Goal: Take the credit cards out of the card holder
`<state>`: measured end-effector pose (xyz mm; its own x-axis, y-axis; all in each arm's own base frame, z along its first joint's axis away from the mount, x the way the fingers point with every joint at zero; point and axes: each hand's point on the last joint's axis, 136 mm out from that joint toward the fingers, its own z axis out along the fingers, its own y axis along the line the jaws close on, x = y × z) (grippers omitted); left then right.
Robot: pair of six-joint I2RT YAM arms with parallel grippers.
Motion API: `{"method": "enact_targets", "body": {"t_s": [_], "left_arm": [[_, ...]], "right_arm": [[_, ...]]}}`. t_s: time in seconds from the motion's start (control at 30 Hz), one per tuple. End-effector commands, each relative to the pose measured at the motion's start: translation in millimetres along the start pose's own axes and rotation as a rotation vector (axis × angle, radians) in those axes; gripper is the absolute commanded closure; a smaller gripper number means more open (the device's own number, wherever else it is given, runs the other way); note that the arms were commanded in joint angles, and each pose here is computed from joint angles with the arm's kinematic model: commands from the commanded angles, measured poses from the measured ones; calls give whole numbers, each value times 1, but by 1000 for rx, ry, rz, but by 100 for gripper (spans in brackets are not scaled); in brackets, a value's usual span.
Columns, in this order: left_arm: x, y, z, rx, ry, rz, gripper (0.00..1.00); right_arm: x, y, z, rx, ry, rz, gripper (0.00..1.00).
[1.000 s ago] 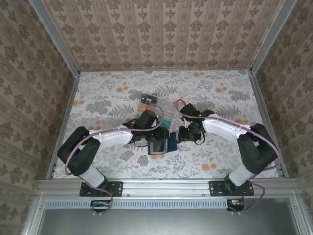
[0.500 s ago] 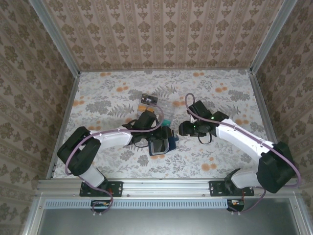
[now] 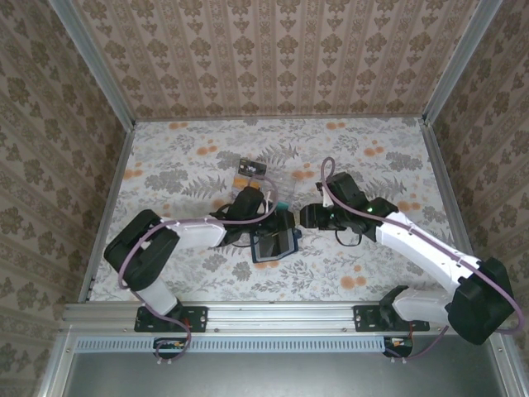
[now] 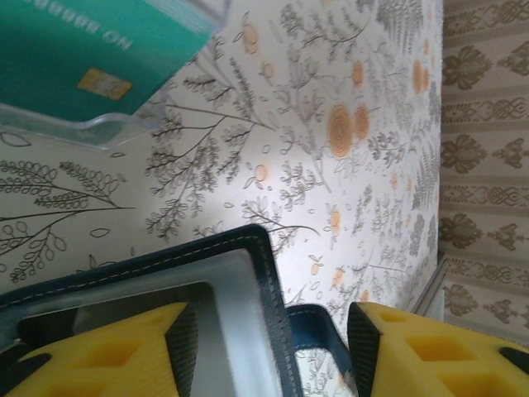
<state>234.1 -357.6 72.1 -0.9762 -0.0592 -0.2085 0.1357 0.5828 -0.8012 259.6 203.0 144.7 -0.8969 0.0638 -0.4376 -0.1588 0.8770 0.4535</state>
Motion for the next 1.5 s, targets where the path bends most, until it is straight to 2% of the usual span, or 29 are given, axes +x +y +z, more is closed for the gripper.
{"method": "enact_targets", "body": {"t_s": [0.0, 0.27, 0.4, 0.57, 0.77, 0.9, 0.97, 1.17, 1.33, 1.47], "left_arm": [[1, 6, 3, -6, 5, -27, 51], [-8, -5, -15, -6, -43, 13, 68], [-9, 13, -28, -92, -62, -3, 74], [-5, 28, -35, -130, -67, -37, 80], [-2, 35, -36, -162, -64, -47, 80], [-2, 45, -42, -231, -76, -56, 79], [-2, 50, -46, -266, -83, -62, 79], [0, 61, -57, -329, -105, -75, 81], [6, 68, -54, -344, -83, -82, 82], [15, 87, -54, -409, -53, -96, 84]], "right_arm": [[9, 10, 7, -32, 43, -33, 49], [28, 23, 34, -15, 138, -52, 65], [38, 21, 52, 46, 191, -43, 72], [43, 12, 64, 103, 232, -16, 78], [28, 14, 52, 149, 187, -41, 77], [21, 30, 43, 156, 169, -125, 68], [25, 40, 44, 158, 183, -172, 67], [43, 47, 64, 199, 256, -185, 71], [53, 29, 80, 267, 296, -135, 75], [57, 11, 88, 281, 311, -107, 75]]}}
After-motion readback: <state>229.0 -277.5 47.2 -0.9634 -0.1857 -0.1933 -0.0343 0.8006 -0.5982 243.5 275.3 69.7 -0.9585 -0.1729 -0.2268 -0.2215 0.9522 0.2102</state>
